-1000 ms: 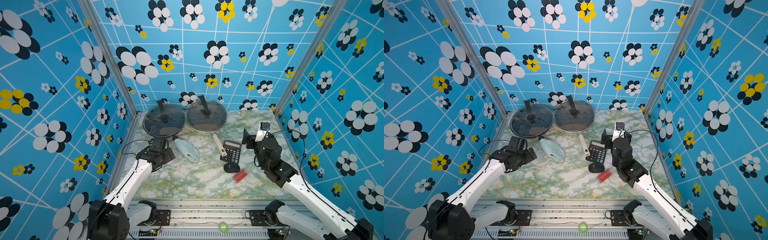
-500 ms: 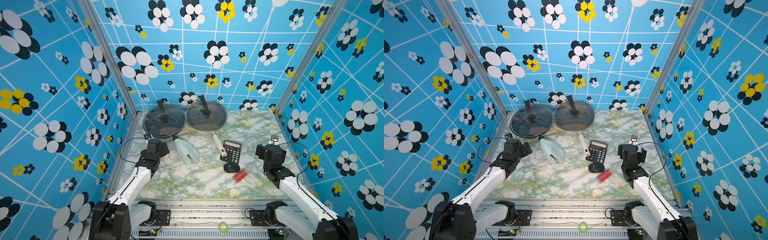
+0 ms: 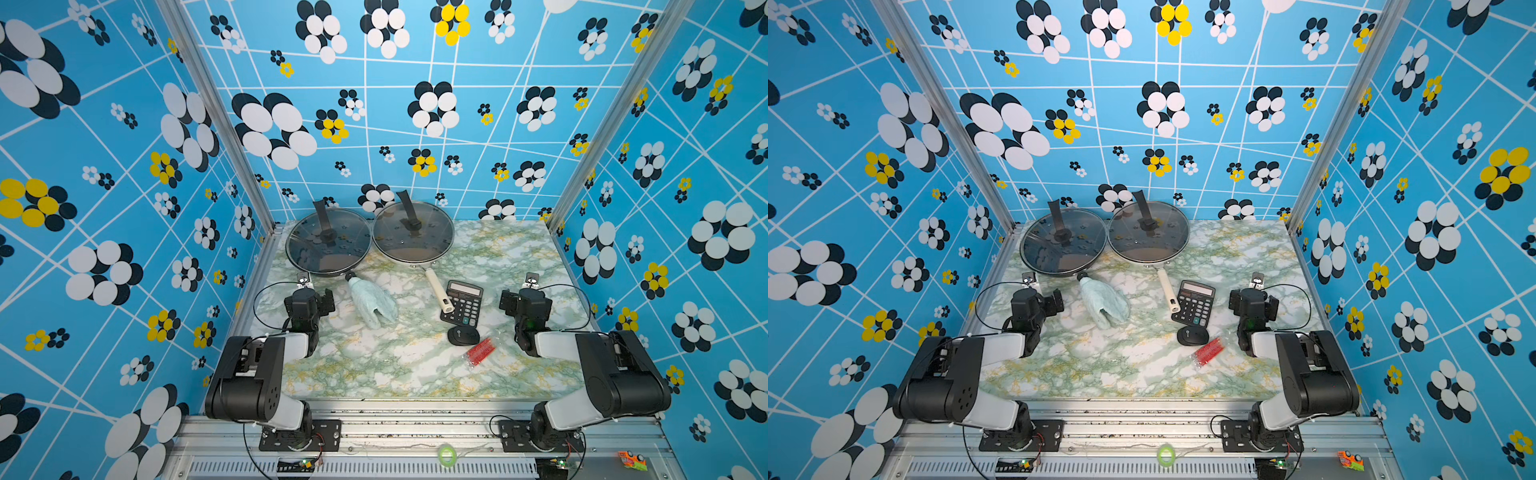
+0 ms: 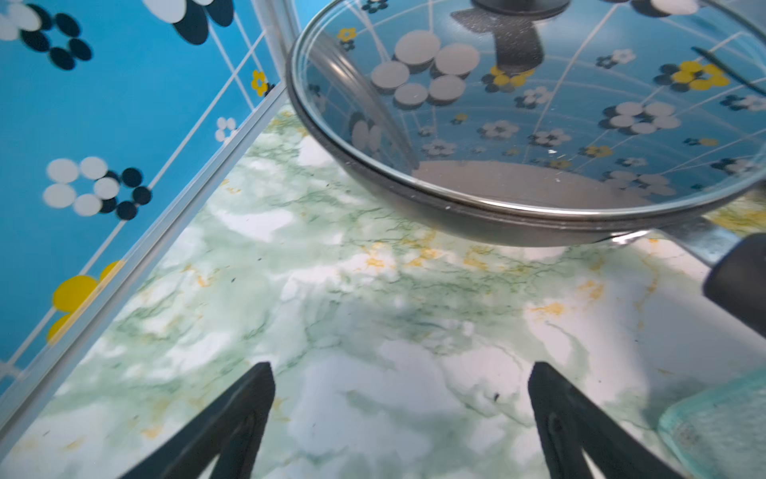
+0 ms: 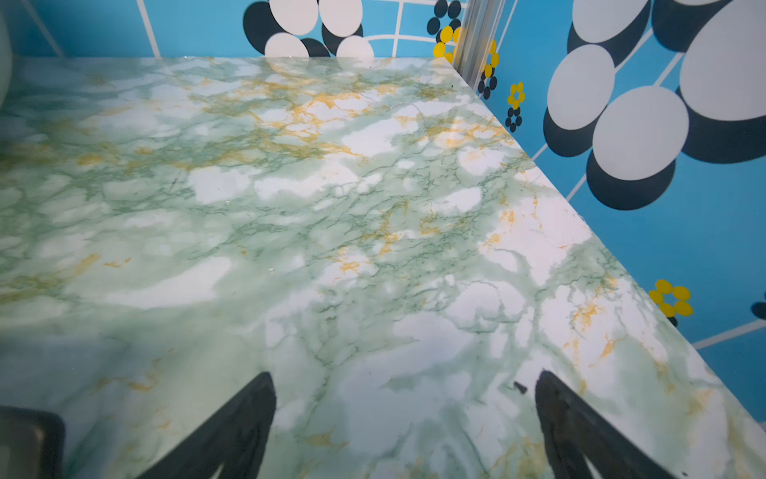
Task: Wipe the pot lid with a cloth
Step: Reset both arms
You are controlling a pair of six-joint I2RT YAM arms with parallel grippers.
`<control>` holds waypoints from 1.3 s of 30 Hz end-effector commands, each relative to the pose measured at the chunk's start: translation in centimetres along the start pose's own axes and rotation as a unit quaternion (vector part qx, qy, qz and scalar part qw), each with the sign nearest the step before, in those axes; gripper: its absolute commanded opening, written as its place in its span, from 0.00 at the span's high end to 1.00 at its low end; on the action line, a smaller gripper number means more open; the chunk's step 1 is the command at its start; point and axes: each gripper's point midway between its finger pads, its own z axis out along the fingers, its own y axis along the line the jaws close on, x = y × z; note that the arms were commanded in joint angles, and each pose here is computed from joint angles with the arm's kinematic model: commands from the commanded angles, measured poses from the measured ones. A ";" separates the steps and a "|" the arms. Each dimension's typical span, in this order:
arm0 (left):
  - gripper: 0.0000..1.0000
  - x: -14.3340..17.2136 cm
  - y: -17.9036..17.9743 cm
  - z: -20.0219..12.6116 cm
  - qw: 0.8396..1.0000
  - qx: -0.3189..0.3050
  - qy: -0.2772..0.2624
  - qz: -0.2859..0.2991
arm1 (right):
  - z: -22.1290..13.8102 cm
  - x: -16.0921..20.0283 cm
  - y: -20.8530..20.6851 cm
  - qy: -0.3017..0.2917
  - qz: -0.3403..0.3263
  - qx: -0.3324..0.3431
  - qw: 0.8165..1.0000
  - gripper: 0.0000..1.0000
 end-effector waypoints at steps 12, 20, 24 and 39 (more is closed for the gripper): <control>0.01 -2.0 -2.0 -0.2 0.997 0.043 -0.055 0.029 | -0.1 -1.7 1.0 -0.059 0.017 -0.043 0.997 0.01; 0.01 -1.9 -2.0 -0.2 0.997 0.044 -0.055 0.029 | -0.1 -1.7 1.0 -0.057 0.016 -0.045 0.997 0.01; 0.01 -1.9 -2.0 -0.2 0.997 0.044 -0.053 0.029 | -0.1 -1.6 1.0 -0.057 0.016 -0.046 0.997 0.01; 0.01 -1.9 -2.0 -0.2 0.997 0.044 -0.054 0.029 | -0.1 -1.7 1.0 -0.057 0.016 -0.045 0.997 0.01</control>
